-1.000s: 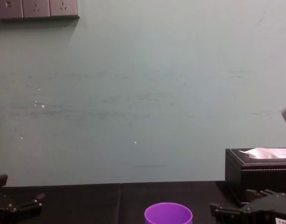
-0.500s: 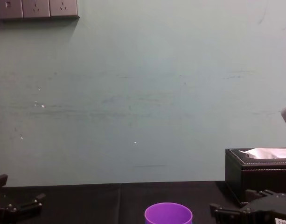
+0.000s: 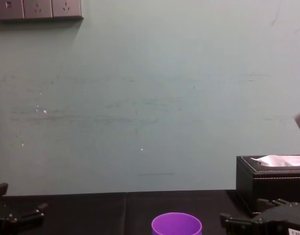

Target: Stack the three plastic cups sequentially using one hand.

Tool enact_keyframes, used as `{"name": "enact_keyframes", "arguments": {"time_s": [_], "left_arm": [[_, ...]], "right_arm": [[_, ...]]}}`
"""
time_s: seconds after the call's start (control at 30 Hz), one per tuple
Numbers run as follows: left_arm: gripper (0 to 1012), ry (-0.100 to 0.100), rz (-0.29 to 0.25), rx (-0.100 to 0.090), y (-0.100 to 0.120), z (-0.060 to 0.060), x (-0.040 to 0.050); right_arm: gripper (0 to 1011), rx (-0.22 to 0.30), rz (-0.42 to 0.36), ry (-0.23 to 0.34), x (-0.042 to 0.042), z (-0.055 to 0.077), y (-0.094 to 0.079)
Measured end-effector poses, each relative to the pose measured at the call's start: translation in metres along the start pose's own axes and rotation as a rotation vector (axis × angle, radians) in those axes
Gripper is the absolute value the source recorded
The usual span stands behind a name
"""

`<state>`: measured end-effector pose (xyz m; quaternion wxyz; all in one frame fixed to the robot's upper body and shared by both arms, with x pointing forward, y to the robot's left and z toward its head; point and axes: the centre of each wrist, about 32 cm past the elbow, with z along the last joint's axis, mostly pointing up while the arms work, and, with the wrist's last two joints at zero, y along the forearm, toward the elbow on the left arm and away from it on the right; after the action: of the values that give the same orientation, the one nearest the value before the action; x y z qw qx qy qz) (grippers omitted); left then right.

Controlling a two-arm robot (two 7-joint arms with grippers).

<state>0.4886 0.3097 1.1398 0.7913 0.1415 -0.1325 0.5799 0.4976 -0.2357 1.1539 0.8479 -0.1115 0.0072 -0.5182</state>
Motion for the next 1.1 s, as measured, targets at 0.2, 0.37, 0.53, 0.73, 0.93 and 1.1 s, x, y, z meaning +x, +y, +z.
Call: {"name": "enact_keyframes", "arguments": {"time_s": [0.2, 0.37, 0.53, 0.73, 0.93, 1.1], "left_arm": [[1000, 0.000, 0.000, 0.000, 0.0000, 0.0000, 0.0000], [1000, 0.000, 0.000, 0.000, 0.0000, 0.0000, 0.0000], [1000, 0.000, 0.000, 0.000, 0.0000, 0.0000, 0.0000], [1000, 0.000, 0.000, 0.000, 0.0000, 0.0000, 0.0000], [1000, 0.000, 0.000, 0.000, 0.0000, 0.0000, 0.0000], [1000, 0.000, 0.000, 0.000, 0.0000, 0.0000, 0.0000]], "right_arm": [[1003, 0.000, 0.000, 0.000, 0.0000, 0.0000, 0.0000], [1003, 0.000, 0.000, 0.001, 0.0000, 0.0000, 0.0000], [1003, 0.000, 0.000, 0.001, 0.0000, 0.0000, 0.0000], [1003, 0.000, 0.000, 0.001, 0.0000, 0.0000, 0.0000], [1003, 0.000, 0.000, 0.001, 0.0000, 0.0000, 0.0000], [1003, 0.000, 0.000, 0.001, 0.0000, 0.0000, 0.0000]]}}
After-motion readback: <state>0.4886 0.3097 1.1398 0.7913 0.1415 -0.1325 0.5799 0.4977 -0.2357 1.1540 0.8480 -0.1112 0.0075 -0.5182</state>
